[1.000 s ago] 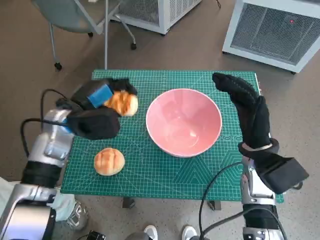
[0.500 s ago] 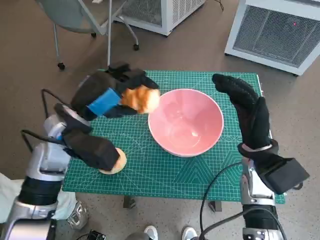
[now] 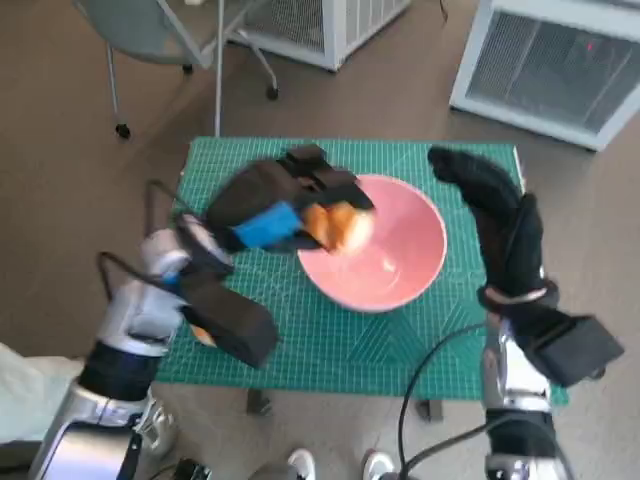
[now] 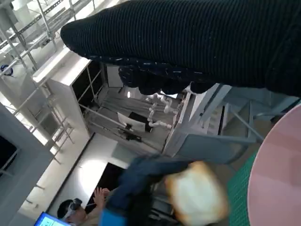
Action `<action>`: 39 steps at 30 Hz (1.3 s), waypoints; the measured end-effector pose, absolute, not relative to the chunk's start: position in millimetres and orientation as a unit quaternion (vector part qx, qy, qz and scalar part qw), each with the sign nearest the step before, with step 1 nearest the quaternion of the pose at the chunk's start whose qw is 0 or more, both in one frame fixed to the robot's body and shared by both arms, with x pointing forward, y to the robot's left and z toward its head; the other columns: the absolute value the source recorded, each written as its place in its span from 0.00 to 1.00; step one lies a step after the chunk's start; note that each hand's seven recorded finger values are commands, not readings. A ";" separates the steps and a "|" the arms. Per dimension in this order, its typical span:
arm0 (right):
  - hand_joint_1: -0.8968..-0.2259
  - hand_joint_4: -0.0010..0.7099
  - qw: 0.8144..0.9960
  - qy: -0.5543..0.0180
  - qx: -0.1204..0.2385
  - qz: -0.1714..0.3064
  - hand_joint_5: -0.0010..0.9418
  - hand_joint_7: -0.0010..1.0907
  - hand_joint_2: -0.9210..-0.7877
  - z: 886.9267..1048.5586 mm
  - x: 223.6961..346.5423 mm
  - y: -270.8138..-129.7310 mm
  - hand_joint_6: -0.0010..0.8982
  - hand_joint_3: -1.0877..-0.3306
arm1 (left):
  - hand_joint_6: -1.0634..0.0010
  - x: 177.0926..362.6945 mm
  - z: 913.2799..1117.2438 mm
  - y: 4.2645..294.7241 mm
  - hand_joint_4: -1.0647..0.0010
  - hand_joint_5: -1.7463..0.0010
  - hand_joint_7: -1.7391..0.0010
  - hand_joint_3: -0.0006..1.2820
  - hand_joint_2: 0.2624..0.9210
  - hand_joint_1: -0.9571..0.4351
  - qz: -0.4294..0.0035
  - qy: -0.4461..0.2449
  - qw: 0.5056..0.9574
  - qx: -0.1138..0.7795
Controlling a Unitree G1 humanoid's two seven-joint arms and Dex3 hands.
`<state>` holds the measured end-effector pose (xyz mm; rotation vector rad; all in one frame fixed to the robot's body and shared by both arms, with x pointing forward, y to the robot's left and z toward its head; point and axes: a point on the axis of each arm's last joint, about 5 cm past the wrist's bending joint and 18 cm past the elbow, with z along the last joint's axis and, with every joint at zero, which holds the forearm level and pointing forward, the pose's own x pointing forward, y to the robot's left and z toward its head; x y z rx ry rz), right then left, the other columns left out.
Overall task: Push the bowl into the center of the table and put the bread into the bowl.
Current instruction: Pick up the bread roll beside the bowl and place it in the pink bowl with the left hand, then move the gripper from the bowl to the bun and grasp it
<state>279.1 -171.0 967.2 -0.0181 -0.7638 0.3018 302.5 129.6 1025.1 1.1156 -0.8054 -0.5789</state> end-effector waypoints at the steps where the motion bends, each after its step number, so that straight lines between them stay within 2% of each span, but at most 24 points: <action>1: 0.23 0.21 0.917 -0.371 -0.009 0.147 0.00 0.45 0.00 966.9 278.8 -171.0 0.00 0.42 | 0.40 304.2 1023.1 127.8 0.33 0.39 0.30 0.04 1.00 0.69 -0.269 -0.365 0.730 0.511; 9: 0.24 0.21 0.916 -0.373 -0.010 0.144 0.00 0.45 0.00 967.0 277.1 -172.1 0.00 0.42 | 0.43 312.1 1004.7 118.1 0.34 0.34 0.32 0.06 1.00 0.69 -0.313 -0.342 0.712 0.527; 11: 0.25 0.22 0.916 -0.374 -0.010 0.144 0.00 0.45 0.00 967.3 277.0 -172.1 0.00 0.42 | 0.47 313.0 1001.9 118.1 0.41 0.31 0.28 0.09 1.00 0.69 -0.318 -0.336 0.714 0.526; 13: 0.25 0.22 0.916 -0.375 -0.010 0.142 0.00 0.45 0.00 967.5 276.8 -172.2 0.00 0.42 | 0.55 314.0 999.1 118.9 0.51 0.26 0.21 0.16 1.00 0.69 -0.321 -0.328 0.718 0.524; 15: 0.25 0.22 0.916 -0.376 -0.010 0.141 0.00 0.45 0.00 967.5 276.5 -172.5 0.00 0.41 | 0.61 314.5 997.9 119.4 0.57 0.45 0.39 0.15 0.96 0.70 -0.326 -0.320 0.720 0.523; 16: 0.25 0.22 0.916 -0.376 -0.010 0.141 0.01 0.45 0.00 967.5 276.3 -172.6 0.00 0.41 | 0.63 314.6 997.8 119.5 0.61 0.70 0.63 0.10 0.94 0.70 -0.330 -0.316 0.721 0.521; 17: 0.25 0.22 0.916 -0.376 -0.010 0.140 0.01 0.45 0.00 967.3 276.1 -172.7 0.00 0.41 | 0.64 314.8 998.1 119.5 0.62 0.76 0.69 0.08 0.94 0.70 -0.333 -0.312 0.723 0.518; 18: 0.25 0.22 0.916 -0.375 -0.010 0.140 0.01 0.45 0.00 967.2 275.9 -172.7 0.00 0.41 | 0.67 314.8 998.6 119.5 0.69 0.85 0.80 0.05 0.93 0.69 -0.335 -0.309 0.726 0.515; 19: 0.25 0.22 0.916 -0.375 -0.010 0.139 0.01 0.45 0.00 967.0 275.8 -172.8 0.00 0.41 | 0.68 314.7 999.4 119.5 0.71 0.88 0.83 0.05 0.93 0.68 -0.338 -0.306 0.728 0.512; 21: 0.25 0.22 0.917 -0.375 -0.010 0.138 0.01 0.45 0.00 966.8 275.7 -172.8 0.00 0.41 | 0.74 314.3 1001.0 119.8 0.83 0.95 0.93 0.02 0.90 0.66 -0.341 -0.301 0.732 0.507; 24: 0.25 0.22 0.917 -0.375 -0.009 0.137 0.01 0.45 0.00 966.6 275.6 -172.9 0.00 0.42 | 0.78 313.1 1003.8 121.2 0.91 0.98 0.98 0.01 0.87 0.62 -0.346 -0.296 0.735 0.502; 27: 0.25 0.22 0.917 -0.374 -0.009 0.137 0.01 0.45 0.00 966.4 275.5 -172.9 0.00 0.42 | 0.80 311.4 1007.7 124.9 0.95 0.99 0.99 0.00 0.86 0.57 -0.348 -0.293 0.738 0.499; 35: 0.25 0.22 0.918 -0.372 -0.009 0.135 0.00 0.45 0.00 965.2 274.8 -173.3 0.00 0.41 | 0.81 308.8 1016.3 133.5 0.97 1.00 1.00 0.00 0.85 0.55 -0.339 -0.291 0.744 0.497; 39: 0.26 0.23 0.918 -0.373 -0.008 0.138 0.01 0.45 0.00 965.3 275.1 -170.7 0.00 0.41 | 0.81 301.4 1021.3 144.6 0.96 1.00 1.00 0.00 0.87 0.46 -0.327 -0.290 0.755 0.489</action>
